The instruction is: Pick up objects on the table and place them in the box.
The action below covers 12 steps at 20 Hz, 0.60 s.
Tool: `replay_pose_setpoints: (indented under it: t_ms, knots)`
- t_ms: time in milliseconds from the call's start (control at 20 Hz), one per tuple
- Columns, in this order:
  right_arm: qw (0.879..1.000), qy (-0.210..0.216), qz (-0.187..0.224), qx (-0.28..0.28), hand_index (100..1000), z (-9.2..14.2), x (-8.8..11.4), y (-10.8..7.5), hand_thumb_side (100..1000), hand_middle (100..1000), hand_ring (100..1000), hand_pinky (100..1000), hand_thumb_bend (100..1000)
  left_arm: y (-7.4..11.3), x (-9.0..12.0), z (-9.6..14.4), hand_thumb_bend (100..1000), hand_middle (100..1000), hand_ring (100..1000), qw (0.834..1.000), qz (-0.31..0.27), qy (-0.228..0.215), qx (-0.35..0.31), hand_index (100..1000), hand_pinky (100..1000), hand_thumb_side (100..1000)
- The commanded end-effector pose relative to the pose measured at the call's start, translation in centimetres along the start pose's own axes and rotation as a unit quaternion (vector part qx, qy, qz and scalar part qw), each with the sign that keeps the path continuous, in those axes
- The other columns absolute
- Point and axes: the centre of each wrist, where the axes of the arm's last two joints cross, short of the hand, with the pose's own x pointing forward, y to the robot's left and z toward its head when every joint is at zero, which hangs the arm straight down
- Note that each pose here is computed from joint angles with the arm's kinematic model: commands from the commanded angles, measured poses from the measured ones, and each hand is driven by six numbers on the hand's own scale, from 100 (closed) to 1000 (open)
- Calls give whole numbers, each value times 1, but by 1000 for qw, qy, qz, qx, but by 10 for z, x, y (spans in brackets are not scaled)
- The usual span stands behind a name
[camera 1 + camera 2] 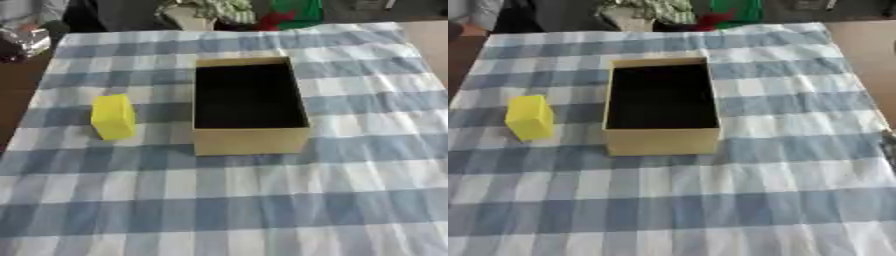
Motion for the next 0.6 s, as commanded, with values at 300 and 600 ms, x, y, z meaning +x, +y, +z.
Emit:
replay_pose_setpoints:
  t_ms: [300, 600]
  knots:
    - [1000, -18, 1, 9, 812, -8, 5, -3, 653, 743, 779, 826, 100, 23, 4, -8, 596, 816, 837, 988, -55, -21, -141, 895, 855, 354]
    - [1000, -14, 1, 11, 811, -6, 5, -3, 655, 742, 778, 826, 100, 17, 5, -20, 675, 819, 844, 975, -30, -29, -217, 912, 867, 237]
